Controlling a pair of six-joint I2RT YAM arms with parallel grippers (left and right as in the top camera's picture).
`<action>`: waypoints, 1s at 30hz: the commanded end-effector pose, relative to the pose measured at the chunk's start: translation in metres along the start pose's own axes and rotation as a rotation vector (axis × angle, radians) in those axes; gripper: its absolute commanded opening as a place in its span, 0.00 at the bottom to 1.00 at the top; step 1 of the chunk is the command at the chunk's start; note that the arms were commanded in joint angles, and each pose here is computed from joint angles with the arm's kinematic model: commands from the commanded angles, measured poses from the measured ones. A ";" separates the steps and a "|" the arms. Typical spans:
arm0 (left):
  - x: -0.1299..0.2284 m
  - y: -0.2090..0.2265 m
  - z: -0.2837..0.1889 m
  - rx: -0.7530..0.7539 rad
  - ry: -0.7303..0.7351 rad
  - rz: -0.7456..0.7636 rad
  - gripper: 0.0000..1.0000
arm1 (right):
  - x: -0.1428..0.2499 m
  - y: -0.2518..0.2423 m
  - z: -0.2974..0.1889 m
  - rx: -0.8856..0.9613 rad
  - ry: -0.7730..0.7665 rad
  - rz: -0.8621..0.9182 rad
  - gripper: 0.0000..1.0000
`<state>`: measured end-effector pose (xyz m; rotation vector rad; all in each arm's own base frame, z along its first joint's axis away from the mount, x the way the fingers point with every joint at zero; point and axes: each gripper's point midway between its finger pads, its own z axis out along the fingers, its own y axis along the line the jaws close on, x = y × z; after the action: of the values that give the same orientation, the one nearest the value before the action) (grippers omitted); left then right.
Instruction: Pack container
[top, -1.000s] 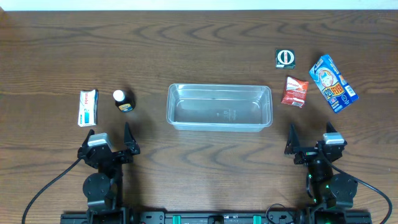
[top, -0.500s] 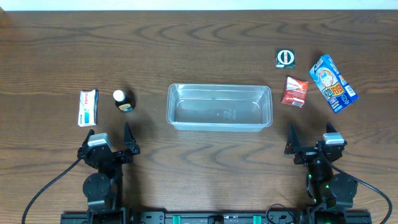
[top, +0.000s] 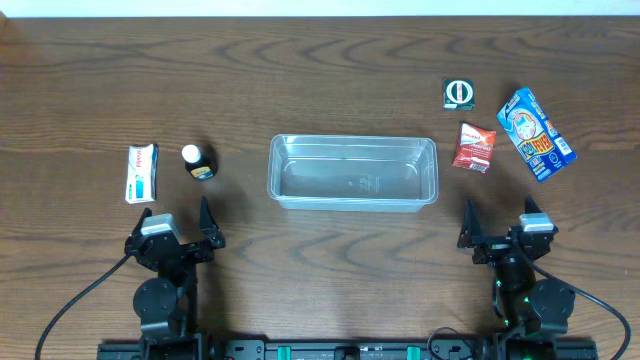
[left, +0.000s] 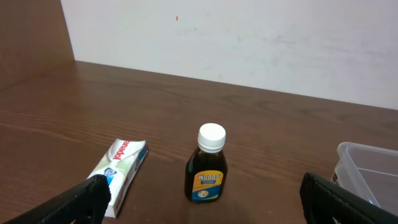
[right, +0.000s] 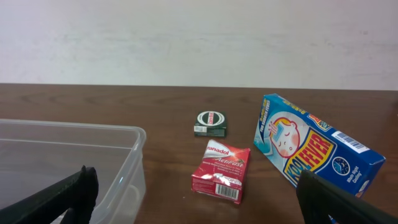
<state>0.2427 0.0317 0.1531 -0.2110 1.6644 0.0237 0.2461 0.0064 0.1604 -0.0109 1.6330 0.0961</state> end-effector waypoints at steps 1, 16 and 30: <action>0.017 0.006 0.001 -0.026 0.050 0.016 0.98 | 0.001 0.004 0.000 -0.018 0.002 -0.012 0.99; 0.017 0.006 0.001 -0.026 0.050 0.016 0.98 | 0.001 0.004 0.000 -0.018 0.002 -0.012 0.99; 0.017 0.006 0.001 -0.026 0.050 0.016 0.98 | -0.099 0.009 -0.019 -0.010 -0.400 -0.117 0.99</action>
<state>0.2426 0.0318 0.1532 -0.2112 1.6640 0.0240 0.2357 0.0038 0.2493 -0.0417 1.2676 0.0390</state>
